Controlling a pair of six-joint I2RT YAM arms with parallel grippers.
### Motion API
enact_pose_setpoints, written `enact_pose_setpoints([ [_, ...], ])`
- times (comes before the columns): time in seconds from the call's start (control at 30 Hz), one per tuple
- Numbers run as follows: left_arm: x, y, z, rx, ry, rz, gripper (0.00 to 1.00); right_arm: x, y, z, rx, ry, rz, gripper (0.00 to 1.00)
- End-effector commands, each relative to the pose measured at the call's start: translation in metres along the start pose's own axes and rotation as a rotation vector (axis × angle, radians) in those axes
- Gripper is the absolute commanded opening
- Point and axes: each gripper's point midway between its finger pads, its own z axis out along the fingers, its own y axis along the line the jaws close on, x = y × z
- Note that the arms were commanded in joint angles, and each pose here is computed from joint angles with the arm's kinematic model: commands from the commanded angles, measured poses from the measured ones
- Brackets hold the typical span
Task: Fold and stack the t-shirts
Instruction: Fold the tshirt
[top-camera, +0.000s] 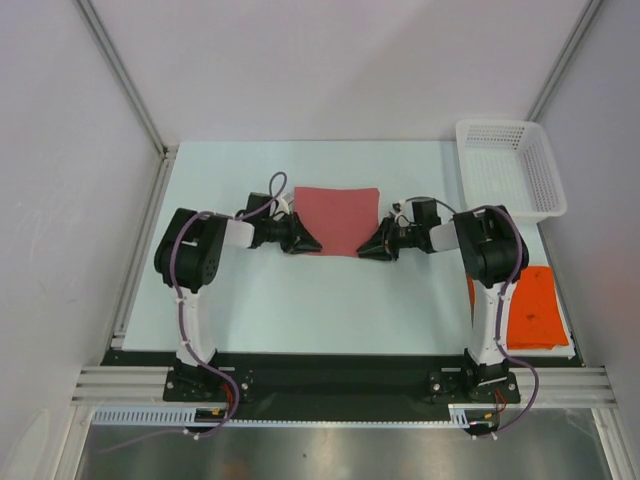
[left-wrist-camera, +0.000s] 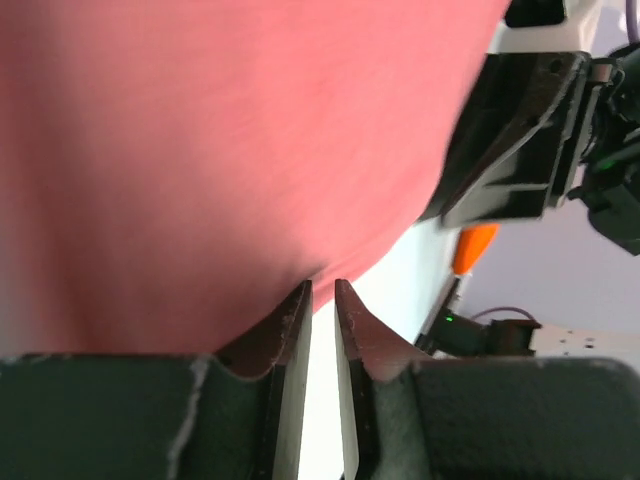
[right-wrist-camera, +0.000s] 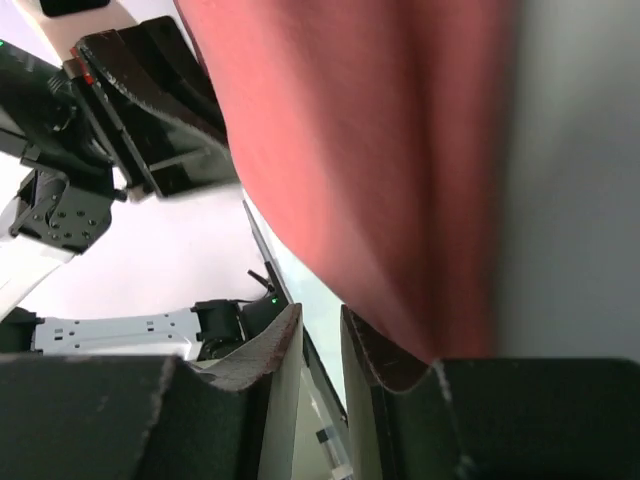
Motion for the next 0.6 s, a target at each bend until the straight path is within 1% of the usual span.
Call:
enact_pose_setpoints([
  [0.0,-0.016,0.051,-0.044,-0.192,-0.091,0.062,0.22,-0.014,-0.035,-0.037,0.073,-0.114,0.025,0.29],
  [0.03,-0.013,0.052,-0.052,-0.206,-0.095,0.086,0.22,-0.010,-0.038,-0.046,0.088,-0.111,0.025,0.29],
  [0.07,-0.009,0.054,-0.060,-0.229,-0.086,0.123,0.22,-0.009,-0.020,-0.058,0.080,-0.133,-0.020,0.29],
  [0.1,-0.006,0.051,-0.068,-0.240,-0.090,0.138,0.23,-0.004,-0.014,-0.065,0.090,-0.133,-0.040,0.30],
  [0.13,0.000,0.035,-0.082,-0.233,-0.108,0.171,0.24,0.011,-0.014,-0.072,0.129,-0.100,-0.027,0.31],
  [0.17,0.004,0.026,-0.087,-0.220,-0.117,0.177,0.24,0.014,-0.008,-0.079,0.155,-0.113,-0.047,0.32],
  [0.2,0.007,0.016,-0.093,-0.209,-0.137,0.177,0.26,0.019,0.010,-0.088,0.158,-0.132,-0.091,0.35],
  [0.23,0.013,0.001,-0.100,-0.181,-0.173,0.150,0.27,0.028,0.013,-0.095,0.179,-0.127,-0.076,0.37],
  [0.27,0.015,-0.009,-0.102,-0.160,-0.199,0.135,0.33,0.028,0.013,-0.101,0.220,-0.154,-0.090,0.39],
  [0.3,0.011,-0.023,-0.100,-0.121,-0.249,0.144,0.38,0.028,0.023,-0.109,0.240,-0.193,-0.116,0.43],
  [0.33,0.022,-0.024,-0.096,-0.096,-0.272,0.001,0.41,0.028,0.022,-0.115,0.279,-0.216,-0.097,0.44],
  [0.37,0.018,-0.034,-0.098,-0.070,-0.342,-0.042,0.45,0.021,0.021,-0.120,0.322,-0.268,-0.088,0.45],
  [0.4,0.015,-0.059,-0.089,0.026,-0.401,-0.030,0.50,0.017,0.026,-0.123,0.330,-0.299,-0.093,0.46],
  [0.43,0.027,-0.057,-0.082,0.057,-0.420,-0.205,0.53,0.009,0.035,-0.129,0.335,-0.345,-0.114,0.47],
  [0.47,0.021,-0.056,-0.075,0.056,-0.488,-0.261,0.60,-0.001,0.032,-0.136,0.394,-0.413,-0.112,0.49],
  [0.5,0.036,-0.068,-0.058,0.075,-0.466,-0.285,0.61,-0.005,0.034,-0.139,0.417,-0.447,-0.103,0.52],
  [0.53,0.039,-0.076,-0.048,0.094,-0.458,-0.377,0.62,-0.011,0.038,-0.145,0.436,-0.484,-0.106,0.52],
  [0.57,0.043,-0.081,-0.038,0.100,-0.450,-0.408,0.62,-0.019,0.034,-0.152,0.488,-0.538,-0.095,0.53],
])
